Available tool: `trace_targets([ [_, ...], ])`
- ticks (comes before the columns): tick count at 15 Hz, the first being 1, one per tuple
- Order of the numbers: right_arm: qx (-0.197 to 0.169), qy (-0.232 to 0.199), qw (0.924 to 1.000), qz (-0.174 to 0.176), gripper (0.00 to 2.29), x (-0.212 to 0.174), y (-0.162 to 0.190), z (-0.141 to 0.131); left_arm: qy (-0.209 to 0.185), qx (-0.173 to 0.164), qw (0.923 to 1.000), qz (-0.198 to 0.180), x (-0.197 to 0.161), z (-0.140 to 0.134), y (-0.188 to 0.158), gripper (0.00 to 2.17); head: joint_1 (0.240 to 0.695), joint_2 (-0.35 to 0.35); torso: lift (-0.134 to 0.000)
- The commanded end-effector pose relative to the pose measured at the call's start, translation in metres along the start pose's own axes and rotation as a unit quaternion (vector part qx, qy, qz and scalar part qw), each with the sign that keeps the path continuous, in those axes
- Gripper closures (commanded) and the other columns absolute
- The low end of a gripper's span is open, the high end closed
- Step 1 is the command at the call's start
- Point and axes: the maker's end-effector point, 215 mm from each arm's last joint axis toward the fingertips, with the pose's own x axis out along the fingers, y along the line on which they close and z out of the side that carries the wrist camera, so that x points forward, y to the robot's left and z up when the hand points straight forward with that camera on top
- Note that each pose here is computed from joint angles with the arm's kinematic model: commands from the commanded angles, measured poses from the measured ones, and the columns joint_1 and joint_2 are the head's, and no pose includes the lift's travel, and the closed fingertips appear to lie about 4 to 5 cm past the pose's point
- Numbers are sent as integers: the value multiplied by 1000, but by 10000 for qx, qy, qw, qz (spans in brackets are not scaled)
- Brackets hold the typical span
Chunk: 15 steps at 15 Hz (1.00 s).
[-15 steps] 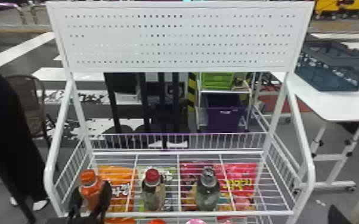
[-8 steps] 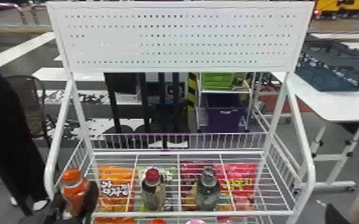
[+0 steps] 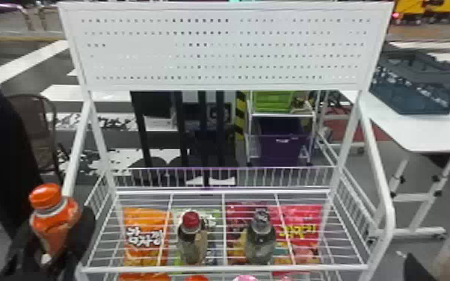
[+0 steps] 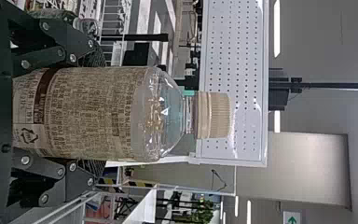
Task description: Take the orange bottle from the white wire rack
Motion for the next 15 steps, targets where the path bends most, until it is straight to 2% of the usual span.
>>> trace_targets([
  [1, 28, 22, 10000, -2, 1160, -1, 0, -2, 269, 241, 9993, -76, -17, 2, -6, 2057, 499, 0, 0],
  [5, 19, -8, 10000, -2, 1160, -1, 0, 1, 327, 313, 9989, -79, -31, 0, -7, 2057, 499, 0, 0],
  [15, -9, -56, 10000, 3, 1160, -5, 1, 4, 216, 283, 9994, -57, -30, 10, -8, 2057, 499, 0, 0],
])
